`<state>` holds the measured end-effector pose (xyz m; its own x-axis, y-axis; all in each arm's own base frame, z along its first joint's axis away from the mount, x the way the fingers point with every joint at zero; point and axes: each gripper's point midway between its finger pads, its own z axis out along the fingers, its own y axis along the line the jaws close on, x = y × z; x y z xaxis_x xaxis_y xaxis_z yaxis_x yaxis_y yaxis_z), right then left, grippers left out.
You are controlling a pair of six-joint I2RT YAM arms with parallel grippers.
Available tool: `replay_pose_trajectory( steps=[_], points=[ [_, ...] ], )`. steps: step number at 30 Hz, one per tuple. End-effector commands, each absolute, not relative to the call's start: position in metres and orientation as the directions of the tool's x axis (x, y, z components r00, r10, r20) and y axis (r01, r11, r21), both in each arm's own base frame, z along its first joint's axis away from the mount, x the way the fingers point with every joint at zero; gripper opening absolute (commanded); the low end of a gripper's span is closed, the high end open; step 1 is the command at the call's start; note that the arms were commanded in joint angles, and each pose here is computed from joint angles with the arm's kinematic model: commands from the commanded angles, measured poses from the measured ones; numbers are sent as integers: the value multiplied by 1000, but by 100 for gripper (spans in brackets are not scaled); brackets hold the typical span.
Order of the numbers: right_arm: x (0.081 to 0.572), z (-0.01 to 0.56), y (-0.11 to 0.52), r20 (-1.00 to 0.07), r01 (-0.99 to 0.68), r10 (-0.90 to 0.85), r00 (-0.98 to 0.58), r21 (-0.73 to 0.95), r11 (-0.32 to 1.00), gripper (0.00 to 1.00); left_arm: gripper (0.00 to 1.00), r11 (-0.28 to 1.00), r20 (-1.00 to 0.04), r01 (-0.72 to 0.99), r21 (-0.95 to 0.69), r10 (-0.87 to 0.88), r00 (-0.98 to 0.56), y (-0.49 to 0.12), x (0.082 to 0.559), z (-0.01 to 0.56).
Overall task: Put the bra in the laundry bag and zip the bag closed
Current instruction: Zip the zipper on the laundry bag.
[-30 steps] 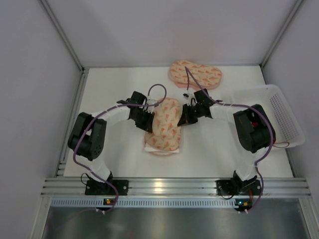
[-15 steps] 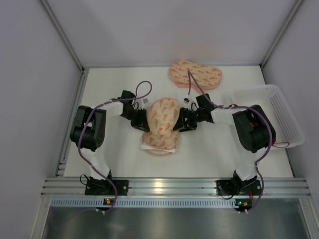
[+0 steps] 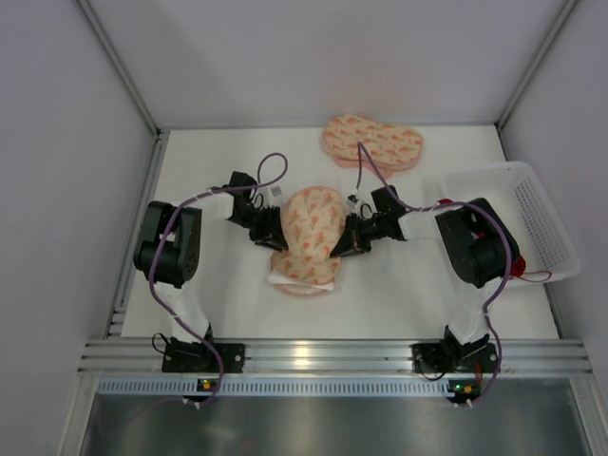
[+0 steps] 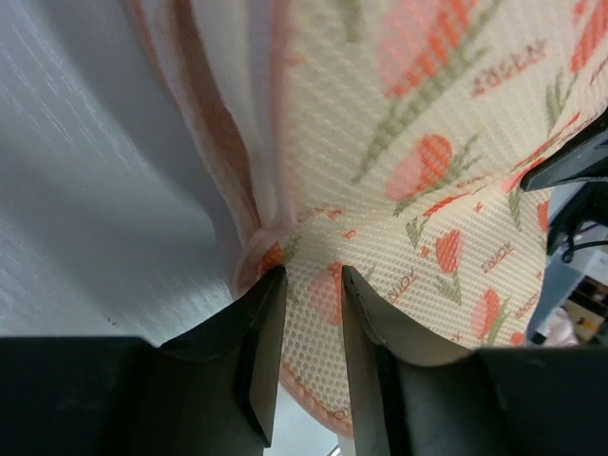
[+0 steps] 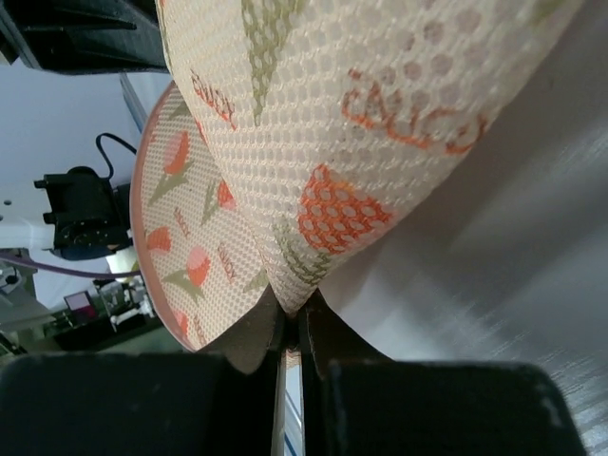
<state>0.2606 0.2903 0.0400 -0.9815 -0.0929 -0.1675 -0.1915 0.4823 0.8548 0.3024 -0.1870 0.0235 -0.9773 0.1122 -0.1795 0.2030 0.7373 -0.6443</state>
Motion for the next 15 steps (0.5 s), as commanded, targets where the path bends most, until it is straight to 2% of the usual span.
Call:
replay_pose_trajectory(
  steps=[1, 2, 3, 5, 6, 8, 9, 12, 13, 15],
  points=[
    [280, 77, 303, -282, -297, -103, -954, 842, 450, 0, 38, 782, -342, 344, -519, 179, -922, -169, 318, 33],
    [282, 79, 303, -283, -299, -104, -953, 840, 453, 0, 40, 778, -404, 405, -480, 214, -890, -166, 322, 43],
    [284, 81, 303, -272, -288, -102, -957, 839, 462, 0, 48, 772, -487, 459, -440, 224, -844, -164, 327, 69],
    [283, 77, 302, -245, -262, -99, -964, 838, 478, 0, 55, 771, -584, 542, -333, 283, -761, -158, 332, 93],
    [283, 75, 302, -234, -252, -98, -967, 840, 480, 0, 66, 768, -650, 582, -267, 302, -697, -156, 332, 117],
    [281, 71, 301, -208, -230, -101, -973, 842, 487, 0, 80, 725, -707, 673, -144, 400, -583, -163, 325, 135],
    [280, 70, 301, -196, -218, -97, -976, 844, 490, 0, 82, 725, -735, 686, -60, 433, -522, -162, 322, 150],
    [279, 69, 303, -175, -200, -97, -980, 847, 493, 0, 86, 653, -726, 752, 94, 562, -397, -186, 298, 154],
    [279, 70, 303, -169, -194, -96, -981, 848, 493, 0, 98, 598, -708, 792, 124, 612, -351, -203, 283, 148],
    [279, 69, 303, -158, -179, -85, -984, 851, 493, 0, 98, 543, -681, 815, 202, 676, -281, -215, 273, 140]
  ],
)
